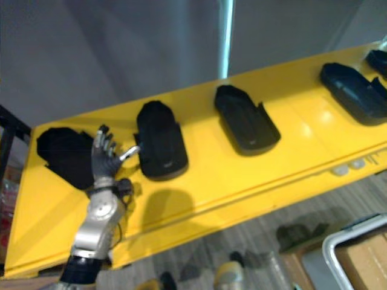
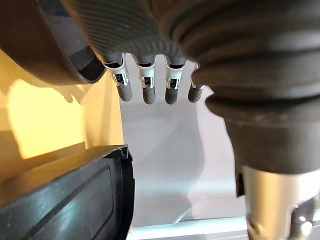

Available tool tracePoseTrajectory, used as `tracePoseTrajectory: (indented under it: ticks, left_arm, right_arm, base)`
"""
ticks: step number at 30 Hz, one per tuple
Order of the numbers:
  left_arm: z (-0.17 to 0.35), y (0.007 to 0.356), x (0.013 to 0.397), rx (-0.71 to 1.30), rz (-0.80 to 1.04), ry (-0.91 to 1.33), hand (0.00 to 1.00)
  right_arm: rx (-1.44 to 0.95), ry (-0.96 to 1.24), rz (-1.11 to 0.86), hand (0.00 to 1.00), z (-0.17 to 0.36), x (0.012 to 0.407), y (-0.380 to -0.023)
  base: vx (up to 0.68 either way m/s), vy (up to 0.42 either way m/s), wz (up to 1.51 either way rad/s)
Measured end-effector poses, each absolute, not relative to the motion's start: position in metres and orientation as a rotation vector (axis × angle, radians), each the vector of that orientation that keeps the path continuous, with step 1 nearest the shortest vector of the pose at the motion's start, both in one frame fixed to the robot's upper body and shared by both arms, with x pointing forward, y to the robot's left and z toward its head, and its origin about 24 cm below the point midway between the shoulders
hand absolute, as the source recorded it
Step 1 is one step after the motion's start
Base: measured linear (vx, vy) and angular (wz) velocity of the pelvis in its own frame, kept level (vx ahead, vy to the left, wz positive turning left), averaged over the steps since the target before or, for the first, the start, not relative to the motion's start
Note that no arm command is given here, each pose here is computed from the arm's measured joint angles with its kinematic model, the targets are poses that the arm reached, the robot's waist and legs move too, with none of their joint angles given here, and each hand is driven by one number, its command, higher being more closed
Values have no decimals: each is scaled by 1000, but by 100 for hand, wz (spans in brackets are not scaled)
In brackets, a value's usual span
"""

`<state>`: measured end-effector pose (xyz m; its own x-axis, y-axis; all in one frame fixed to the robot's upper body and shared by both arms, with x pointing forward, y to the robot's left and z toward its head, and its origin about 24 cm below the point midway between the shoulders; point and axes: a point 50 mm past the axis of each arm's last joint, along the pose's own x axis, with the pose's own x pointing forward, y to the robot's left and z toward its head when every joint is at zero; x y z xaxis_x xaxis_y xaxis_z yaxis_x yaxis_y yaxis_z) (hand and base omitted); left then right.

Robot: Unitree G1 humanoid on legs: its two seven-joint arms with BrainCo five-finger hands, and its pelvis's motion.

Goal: Walk over and take plastic housings, then place them on the shelf

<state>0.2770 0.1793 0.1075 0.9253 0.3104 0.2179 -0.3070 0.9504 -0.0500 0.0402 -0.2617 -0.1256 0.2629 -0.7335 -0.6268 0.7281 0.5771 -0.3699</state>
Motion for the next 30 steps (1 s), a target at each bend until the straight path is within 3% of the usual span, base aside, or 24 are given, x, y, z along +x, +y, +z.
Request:
tracePoseTrajectory:
  ticks: [9,20,30]
  left_arm:
    - [113,189,282,-10,317,-244,0]
    - [121,194,285,47,273,-296,0]
    - [133,183,290,88,101,-347,0]
  right_arm:
    - [214,934,-791,0,-143,25,-248]
    - [330,992,-728,0,-151,17,-241]
    - [366,993,-697,0,-153,18,-240]
  base:
    - [-2,21,4]
    - [6,27,0]
    - [2,7,0]
